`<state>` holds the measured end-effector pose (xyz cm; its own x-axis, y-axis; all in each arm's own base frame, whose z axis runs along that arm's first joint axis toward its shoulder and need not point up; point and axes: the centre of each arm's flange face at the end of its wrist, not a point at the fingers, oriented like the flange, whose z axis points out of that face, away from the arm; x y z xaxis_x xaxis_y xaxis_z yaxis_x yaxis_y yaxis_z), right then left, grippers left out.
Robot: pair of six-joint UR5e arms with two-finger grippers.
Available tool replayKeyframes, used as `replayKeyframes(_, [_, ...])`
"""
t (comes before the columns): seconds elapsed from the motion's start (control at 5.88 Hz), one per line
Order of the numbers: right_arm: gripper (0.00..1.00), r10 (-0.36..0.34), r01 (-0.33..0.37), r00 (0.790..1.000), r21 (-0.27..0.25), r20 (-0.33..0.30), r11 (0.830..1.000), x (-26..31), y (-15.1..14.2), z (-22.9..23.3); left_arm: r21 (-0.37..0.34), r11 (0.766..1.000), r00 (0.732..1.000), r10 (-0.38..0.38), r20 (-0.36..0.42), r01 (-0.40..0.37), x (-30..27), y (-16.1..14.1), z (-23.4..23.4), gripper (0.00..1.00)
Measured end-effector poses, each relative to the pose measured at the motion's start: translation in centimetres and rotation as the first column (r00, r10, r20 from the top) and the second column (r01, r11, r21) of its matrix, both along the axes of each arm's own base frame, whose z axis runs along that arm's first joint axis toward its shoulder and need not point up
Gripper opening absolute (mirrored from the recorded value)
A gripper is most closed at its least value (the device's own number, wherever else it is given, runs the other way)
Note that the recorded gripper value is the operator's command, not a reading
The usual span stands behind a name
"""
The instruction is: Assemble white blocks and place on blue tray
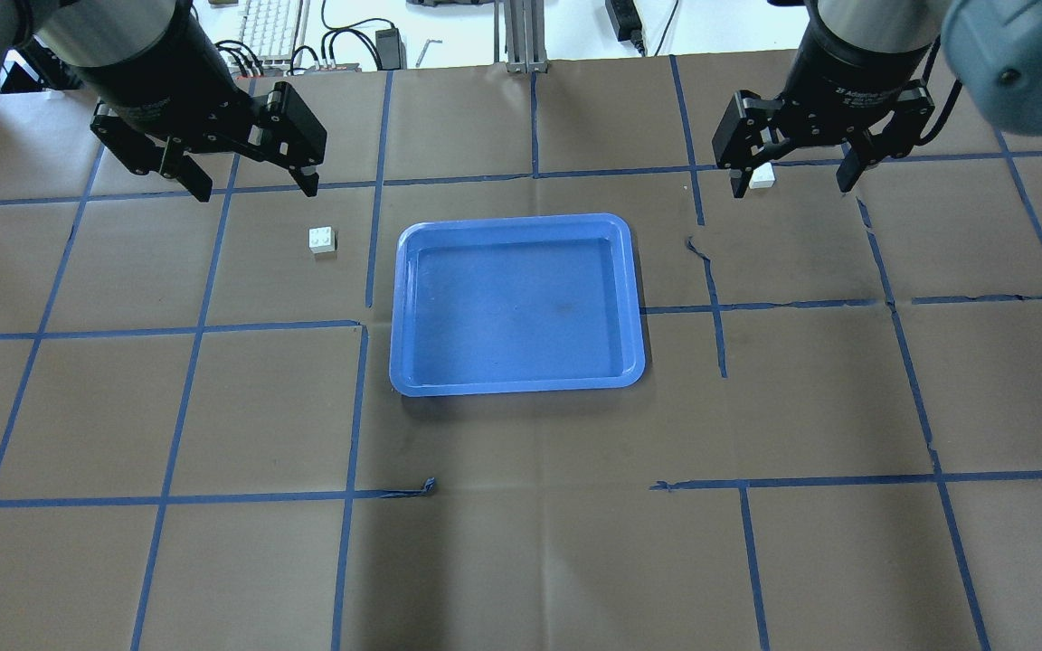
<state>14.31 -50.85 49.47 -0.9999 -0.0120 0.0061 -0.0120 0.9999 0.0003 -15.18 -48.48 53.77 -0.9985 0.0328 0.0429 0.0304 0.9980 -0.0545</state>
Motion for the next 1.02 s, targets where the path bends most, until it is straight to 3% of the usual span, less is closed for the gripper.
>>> replayKeyframes(0.68, [1.00,0.002,-0.002,1.000,-0.004,0.001,1.000,-0.10,-0.27,0.15,0.003,1.000,1.000,0.000,0.007,-0.001,0.14,0.51,0.36,1.00])
replayKeyframes(0.85, [1.00,0.022,-0.022,1.000,-0.004,0.001,1.000,-0.11,-0.44,0.13,0.004,1.000,1.000,-0.001,0.014,0.001,0.22,0.61,0.41,1.00])
replayKeyframes(1.02, [1.00,0.087,-0.087,0.996,-0.010,0.001,0.996,-0.12,-0.61,0.16,0.004,1.000,1.000,-0.005,0.025,0.005,0.39,0.55,0.32,1.00])
